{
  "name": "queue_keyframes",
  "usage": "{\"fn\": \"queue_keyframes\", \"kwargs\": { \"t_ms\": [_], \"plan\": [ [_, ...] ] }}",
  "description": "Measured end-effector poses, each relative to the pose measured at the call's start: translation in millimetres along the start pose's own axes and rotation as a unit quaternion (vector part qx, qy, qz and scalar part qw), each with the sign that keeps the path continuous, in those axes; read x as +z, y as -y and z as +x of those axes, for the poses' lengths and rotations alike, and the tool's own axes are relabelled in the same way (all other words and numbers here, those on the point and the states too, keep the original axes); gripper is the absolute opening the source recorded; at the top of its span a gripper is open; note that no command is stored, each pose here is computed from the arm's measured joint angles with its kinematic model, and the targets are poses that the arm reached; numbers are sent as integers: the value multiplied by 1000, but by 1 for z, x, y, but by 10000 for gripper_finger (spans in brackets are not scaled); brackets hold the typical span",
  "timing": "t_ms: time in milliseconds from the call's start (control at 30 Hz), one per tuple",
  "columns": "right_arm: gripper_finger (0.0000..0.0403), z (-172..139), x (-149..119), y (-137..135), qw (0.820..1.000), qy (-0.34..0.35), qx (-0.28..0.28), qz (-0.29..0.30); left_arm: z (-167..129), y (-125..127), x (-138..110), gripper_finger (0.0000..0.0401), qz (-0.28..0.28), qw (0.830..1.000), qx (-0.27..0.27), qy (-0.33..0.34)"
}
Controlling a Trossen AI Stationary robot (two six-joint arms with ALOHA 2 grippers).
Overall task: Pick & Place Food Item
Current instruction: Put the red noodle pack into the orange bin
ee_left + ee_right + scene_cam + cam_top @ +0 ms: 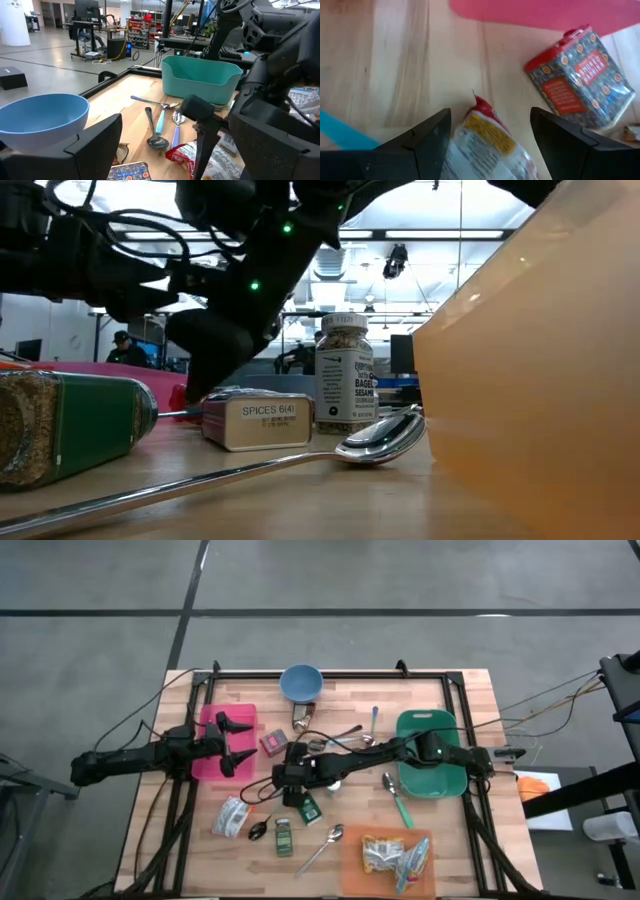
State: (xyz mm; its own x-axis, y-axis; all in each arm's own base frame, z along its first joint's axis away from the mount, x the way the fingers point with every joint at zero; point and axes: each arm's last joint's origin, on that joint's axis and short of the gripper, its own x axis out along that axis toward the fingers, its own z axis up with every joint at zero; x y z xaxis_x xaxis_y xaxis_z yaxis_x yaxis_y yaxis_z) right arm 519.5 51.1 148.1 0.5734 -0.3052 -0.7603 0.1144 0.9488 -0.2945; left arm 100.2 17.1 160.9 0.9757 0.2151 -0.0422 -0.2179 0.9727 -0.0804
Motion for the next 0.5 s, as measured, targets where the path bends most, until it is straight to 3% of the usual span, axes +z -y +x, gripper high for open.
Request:
{"fn": "queue_keyframes", "kwargs": {
  "t_ms": [500],
  "plan": [
    [270,11,-8,-2,999,-17,34,-26,0,0,0,372,0,1000,0,0]
  ]
}}
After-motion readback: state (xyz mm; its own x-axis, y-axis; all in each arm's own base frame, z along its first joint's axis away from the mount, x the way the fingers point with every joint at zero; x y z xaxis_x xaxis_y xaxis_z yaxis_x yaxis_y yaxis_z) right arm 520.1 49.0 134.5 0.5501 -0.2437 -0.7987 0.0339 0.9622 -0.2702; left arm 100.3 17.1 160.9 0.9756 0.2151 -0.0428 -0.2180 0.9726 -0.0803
